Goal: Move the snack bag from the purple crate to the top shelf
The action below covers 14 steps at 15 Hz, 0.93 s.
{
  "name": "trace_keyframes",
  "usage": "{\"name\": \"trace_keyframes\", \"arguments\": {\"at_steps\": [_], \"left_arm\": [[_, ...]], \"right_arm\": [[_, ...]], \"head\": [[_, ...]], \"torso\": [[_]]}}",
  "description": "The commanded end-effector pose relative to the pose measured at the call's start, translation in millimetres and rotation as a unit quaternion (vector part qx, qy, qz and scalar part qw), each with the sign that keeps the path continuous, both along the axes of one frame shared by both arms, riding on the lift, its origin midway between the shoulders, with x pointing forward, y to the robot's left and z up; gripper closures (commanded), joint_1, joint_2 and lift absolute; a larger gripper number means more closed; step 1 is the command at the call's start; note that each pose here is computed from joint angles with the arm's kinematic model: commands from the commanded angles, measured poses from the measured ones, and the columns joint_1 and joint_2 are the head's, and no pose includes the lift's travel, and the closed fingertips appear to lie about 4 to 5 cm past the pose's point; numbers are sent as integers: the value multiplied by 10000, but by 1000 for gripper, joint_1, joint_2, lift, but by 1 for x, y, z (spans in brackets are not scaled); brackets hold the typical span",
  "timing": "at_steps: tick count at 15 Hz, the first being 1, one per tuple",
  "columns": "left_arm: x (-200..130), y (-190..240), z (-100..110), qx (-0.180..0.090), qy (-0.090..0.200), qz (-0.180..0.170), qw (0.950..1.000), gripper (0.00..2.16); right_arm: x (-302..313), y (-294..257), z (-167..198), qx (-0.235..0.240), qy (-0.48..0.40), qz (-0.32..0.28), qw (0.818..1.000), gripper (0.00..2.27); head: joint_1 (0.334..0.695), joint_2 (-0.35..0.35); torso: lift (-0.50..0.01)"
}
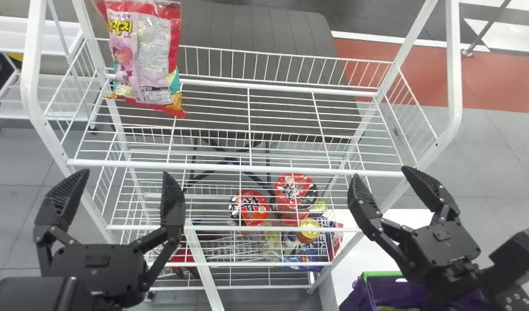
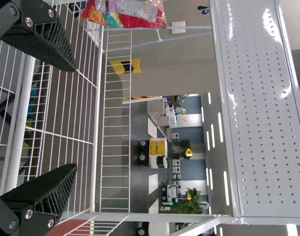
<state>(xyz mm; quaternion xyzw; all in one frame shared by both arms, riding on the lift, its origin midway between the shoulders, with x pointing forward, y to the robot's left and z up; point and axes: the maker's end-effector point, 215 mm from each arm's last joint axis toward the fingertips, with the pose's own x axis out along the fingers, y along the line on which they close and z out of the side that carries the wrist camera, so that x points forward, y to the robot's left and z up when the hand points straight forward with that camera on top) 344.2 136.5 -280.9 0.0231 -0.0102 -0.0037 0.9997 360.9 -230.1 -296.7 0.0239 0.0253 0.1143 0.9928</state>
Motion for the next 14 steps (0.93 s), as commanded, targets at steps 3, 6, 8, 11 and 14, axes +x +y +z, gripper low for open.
{"name": "trace_keyframes", "arguments": {"at_steps": [3,6,8,11,14], "left_arm": [[0,0,-2,-6,20,1,10000,70],[0,0,-1,-16,15,2,10000,70],[0,0,-3,-11,29,0,10000,70],[-1,-2,-4,-17,37,-17,10000,70],[-1,-3,-6,-13,57,-21,10000,73]], "right_arm": [[-1,-3,1,-5,-18,-18,10000,130],[-1,-3,0,-5,-10,-19,10000,130],[-1,-3,-3,19,20,-18,10000,130],[-2,-2,-10,39,81,4,10000,130],[-2,-2,-8,64,65,7,10000,130]], "head": [[695,-155],[695,-158],[695,-158],[695,-159],[695,-161]], "torso": [[-90],[-102],[-109],[-121],[-134]]}}
